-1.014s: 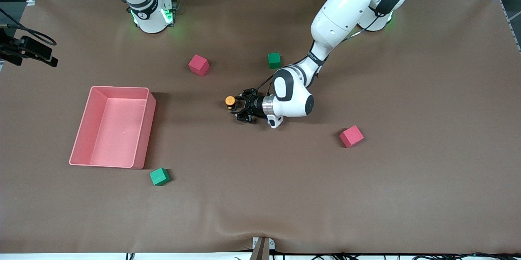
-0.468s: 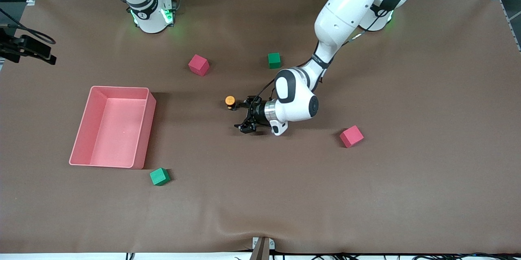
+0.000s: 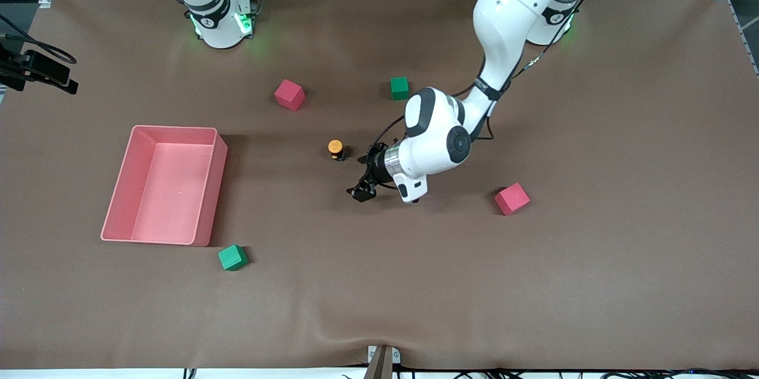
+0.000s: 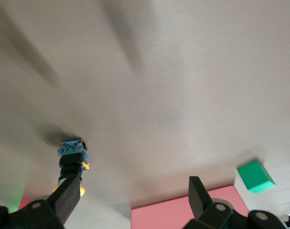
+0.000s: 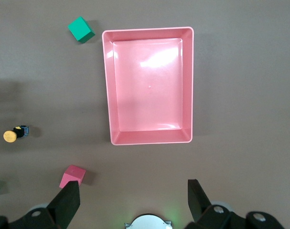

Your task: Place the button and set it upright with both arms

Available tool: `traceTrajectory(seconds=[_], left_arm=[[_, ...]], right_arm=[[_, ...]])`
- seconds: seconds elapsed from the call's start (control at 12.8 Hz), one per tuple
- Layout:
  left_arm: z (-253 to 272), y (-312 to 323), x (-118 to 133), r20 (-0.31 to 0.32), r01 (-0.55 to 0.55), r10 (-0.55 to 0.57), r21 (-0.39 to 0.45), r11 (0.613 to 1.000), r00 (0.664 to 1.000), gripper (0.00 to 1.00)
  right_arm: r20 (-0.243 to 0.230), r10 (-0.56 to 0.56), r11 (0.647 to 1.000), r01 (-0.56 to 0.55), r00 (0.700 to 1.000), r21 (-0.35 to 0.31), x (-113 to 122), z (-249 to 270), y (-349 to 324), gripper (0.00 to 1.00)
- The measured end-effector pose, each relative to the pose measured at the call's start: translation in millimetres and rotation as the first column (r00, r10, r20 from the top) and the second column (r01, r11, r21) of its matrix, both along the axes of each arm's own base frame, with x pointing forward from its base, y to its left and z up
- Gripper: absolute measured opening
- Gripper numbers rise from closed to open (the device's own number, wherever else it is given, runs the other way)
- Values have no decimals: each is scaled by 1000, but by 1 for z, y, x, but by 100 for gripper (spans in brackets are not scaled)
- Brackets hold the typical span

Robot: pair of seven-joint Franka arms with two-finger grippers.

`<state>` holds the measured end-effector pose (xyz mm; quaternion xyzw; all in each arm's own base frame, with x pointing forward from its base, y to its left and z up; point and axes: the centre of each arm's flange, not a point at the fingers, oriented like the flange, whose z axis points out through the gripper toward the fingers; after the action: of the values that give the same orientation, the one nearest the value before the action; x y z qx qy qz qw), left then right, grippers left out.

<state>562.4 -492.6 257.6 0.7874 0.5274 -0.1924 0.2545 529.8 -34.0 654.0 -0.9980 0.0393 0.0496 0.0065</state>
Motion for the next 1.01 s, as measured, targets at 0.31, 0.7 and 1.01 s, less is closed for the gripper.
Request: traceTrajectory(seconds=[0.31,0.7,1.01], left_arm=[[71,8,10,209,153,-187,167,974,960,100],[196,50,-1,267,293,-454,476,829,850,100],[294,146,4,231,379,-585,571,729,778,100]], right_arm=[[2,1,1000,-1,1000,0,0,0,0,100],[20,3,1000,-3,1000,-1,2,2,2,100],[24,4,1000,-4,1000,-2,2,3,2,100]])
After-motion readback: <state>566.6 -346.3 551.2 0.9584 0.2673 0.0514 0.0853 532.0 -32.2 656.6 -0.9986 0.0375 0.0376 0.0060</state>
